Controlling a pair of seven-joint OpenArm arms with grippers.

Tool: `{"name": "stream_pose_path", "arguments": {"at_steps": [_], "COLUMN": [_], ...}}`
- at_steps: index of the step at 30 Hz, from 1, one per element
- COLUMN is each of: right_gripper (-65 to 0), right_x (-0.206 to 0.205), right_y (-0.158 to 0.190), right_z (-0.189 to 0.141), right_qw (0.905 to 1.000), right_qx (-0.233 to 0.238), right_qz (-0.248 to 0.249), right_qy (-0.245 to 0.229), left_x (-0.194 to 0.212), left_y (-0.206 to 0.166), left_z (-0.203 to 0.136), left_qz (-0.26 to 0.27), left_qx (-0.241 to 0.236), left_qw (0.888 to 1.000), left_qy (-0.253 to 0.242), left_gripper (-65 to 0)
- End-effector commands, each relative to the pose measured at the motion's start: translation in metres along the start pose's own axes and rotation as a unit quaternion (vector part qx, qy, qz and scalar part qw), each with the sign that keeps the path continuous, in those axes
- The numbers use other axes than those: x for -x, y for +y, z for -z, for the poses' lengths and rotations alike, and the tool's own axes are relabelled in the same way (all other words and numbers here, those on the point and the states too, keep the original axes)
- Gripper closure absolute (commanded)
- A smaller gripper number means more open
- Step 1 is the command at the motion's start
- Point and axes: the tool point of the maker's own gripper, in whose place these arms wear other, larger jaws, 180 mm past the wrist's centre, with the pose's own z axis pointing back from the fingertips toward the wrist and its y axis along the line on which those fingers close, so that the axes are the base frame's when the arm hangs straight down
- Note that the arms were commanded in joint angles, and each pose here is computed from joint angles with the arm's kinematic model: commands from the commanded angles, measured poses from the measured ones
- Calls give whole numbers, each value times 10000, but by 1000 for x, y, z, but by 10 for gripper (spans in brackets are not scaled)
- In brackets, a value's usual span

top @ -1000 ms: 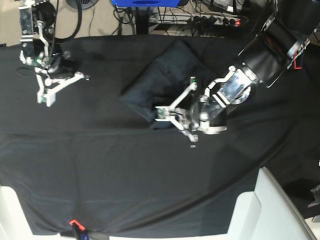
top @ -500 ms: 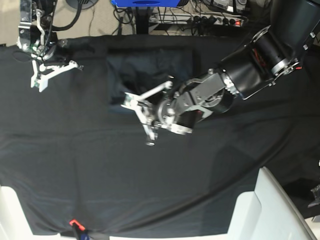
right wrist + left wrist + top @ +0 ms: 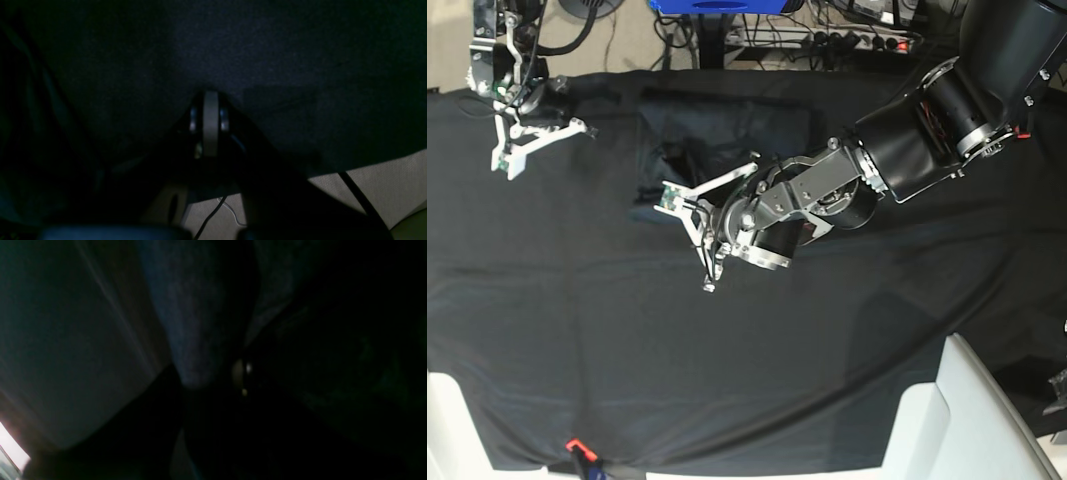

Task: Fold the T-shirt properly

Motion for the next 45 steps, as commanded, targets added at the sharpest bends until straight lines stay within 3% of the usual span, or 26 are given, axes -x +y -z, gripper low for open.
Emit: {"name": "stream_pose_path", "arguments": {"at_steps": [1,16,22,27,45], "right_gripper": [0,0,0,0,0], "right_x": [-1,3,2,1,-1], "right_y": [-1,-3,-4,-4,-1], "right_z": [-2,-2,-2,-2,-2], "right_qw": [10000,10000,10000,10000,10000], "right_qx": [-2,20,24,25,-6], "right_qz": [-7,-13,-18,-24,-39], "right_qy": [-10,23,21,11,-6], "left_x": [-3,3,16,22,25], "left_y": [18,22,20,30,56], "left_z": [-7,-8,-4,-7,-18], "left_qz": [10,37,-93,-105,-36], "left_qx": [-206,-251,-172,-232,-455], "left_qw": [9998,9997,9996,9993,9985], "left_qy": [-36,41,199,267,312], "left_gripper": [0,0,-263,-375,-385]}}
